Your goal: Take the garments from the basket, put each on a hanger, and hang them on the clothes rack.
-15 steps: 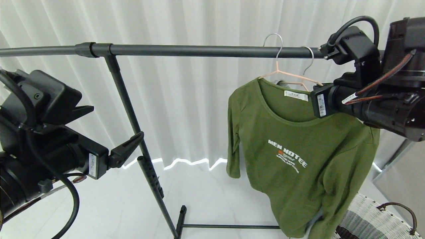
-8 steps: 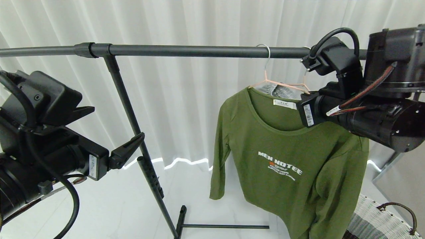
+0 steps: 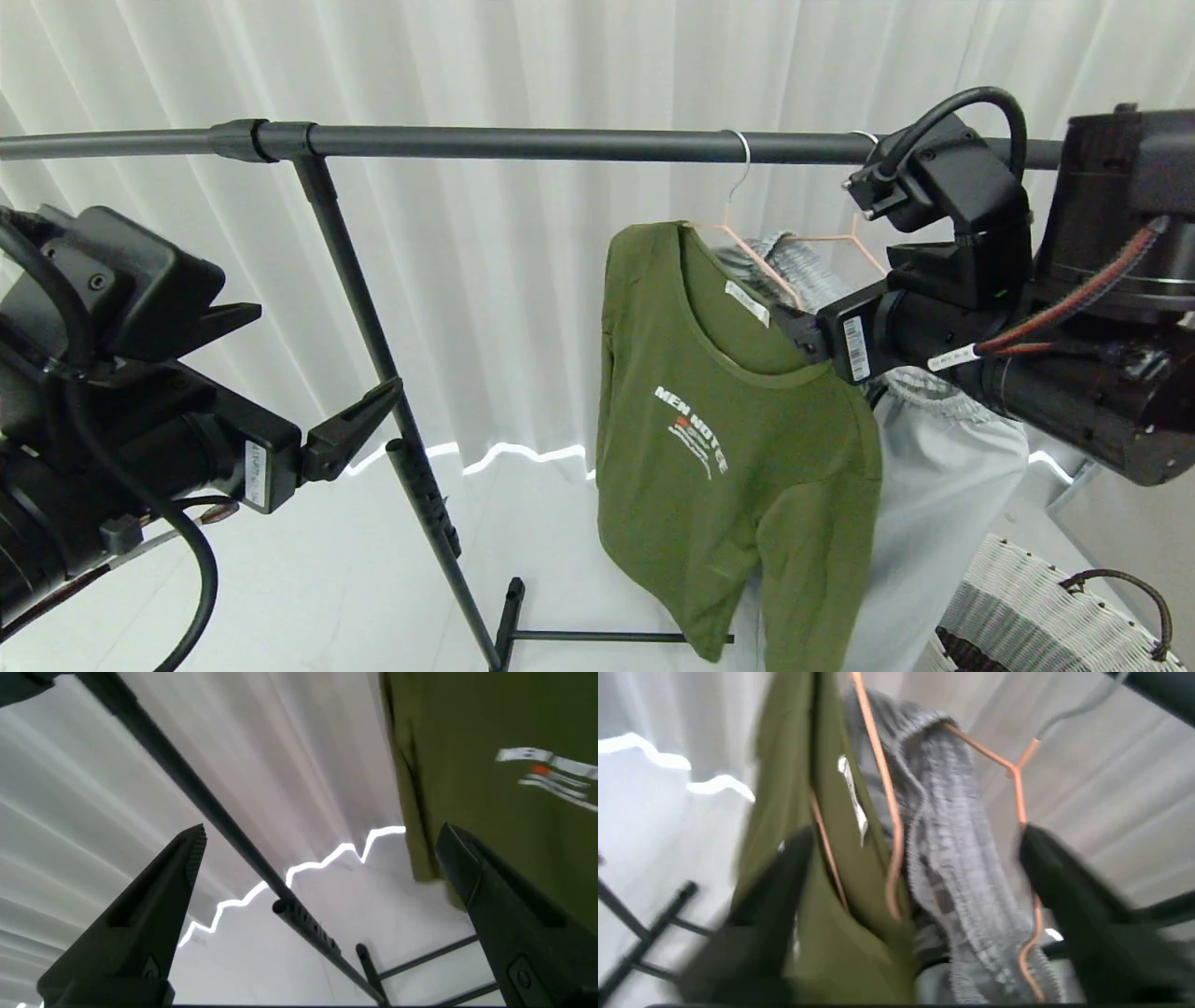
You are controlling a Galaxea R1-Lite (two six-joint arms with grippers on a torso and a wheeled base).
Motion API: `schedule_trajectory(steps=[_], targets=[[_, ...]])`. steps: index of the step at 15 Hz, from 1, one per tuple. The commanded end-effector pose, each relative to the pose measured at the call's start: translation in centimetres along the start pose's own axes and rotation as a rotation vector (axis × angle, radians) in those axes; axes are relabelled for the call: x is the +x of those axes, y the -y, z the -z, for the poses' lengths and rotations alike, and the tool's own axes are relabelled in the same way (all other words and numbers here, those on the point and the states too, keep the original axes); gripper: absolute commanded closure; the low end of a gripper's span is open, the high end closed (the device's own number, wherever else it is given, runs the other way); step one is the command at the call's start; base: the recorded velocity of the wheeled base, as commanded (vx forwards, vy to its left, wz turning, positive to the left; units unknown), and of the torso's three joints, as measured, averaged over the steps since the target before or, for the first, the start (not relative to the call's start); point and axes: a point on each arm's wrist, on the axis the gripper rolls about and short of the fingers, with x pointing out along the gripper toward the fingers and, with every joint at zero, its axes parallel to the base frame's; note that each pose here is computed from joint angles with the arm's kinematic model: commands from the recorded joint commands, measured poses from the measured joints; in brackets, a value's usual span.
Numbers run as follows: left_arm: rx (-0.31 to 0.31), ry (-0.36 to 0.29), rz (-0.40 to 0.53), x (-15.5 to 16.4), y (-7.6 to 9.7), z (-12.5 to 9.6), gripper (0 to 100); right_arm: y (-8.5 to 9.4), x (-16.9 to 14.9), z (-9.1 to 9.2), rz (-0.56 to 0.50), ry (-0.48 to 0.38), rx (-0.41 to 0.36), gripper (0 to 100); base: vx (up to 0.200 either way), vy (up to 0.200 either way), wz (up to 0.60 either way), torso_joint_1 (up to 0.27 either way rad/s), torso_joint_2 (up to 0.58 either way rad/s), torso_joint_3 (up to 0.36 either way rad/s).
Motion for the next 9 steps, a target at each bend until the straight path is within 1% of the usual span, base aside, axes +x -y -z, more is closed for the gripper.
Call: schedule_trajectory(steps=[1, 3, 4, 6, 8, 9], targets=[[0.0, 0.006, -0.004, -0.4, -0.1, 0.1, 0, 0.3, -2.2, 0.5, -0.041, 0.05, 0.022, 0, 0.0, 0.0, 0.0, 0.0, 0.0, 0.0], [0.001, 0.002, -0.002, -0.5, 0.0, 0.3, 0, 0.7, -3.5, 0.5, -0.059, 0.09, 0.044, 0, 0.0, 0.0, 0.0, 0.0, 0.0, 0.0], [0.001, -0.001, -0.006, -0.8, 0.0, 0.5, 0, 1.6, -5.0, 0.5, -0.056, 0.124, 0.067, 0, 0.0, 0.0, 0.0, 0.0, 0.0, 0.0], [0.0, -0.023, -0.031, -1.4, -0.1, 1.4, 0, 3.3, -7.1, 0.7, -0.041, 0.155, 0.089, 0, 0.0, 0.0, 0.0, 0.0, 0.0, 0.0], [-0.001, -0.045, -0.059, -2.1, -0.3, 2.4, 0, 5.0, -8.5, 1.5, 0.003, 0.16, 0.097, 0, 0.0, 0.0, 0.0, 0.0, 0.0, 0.0], [-0.002, -0.054, -0.074, -2.6, -0.4, 2.9, 0, 5.9, -8.9, 2.2, 0.035, 0.147, 0.091, 0, 0.0, 0.0, 0.0, 0.0, 0.0, 0.0]])
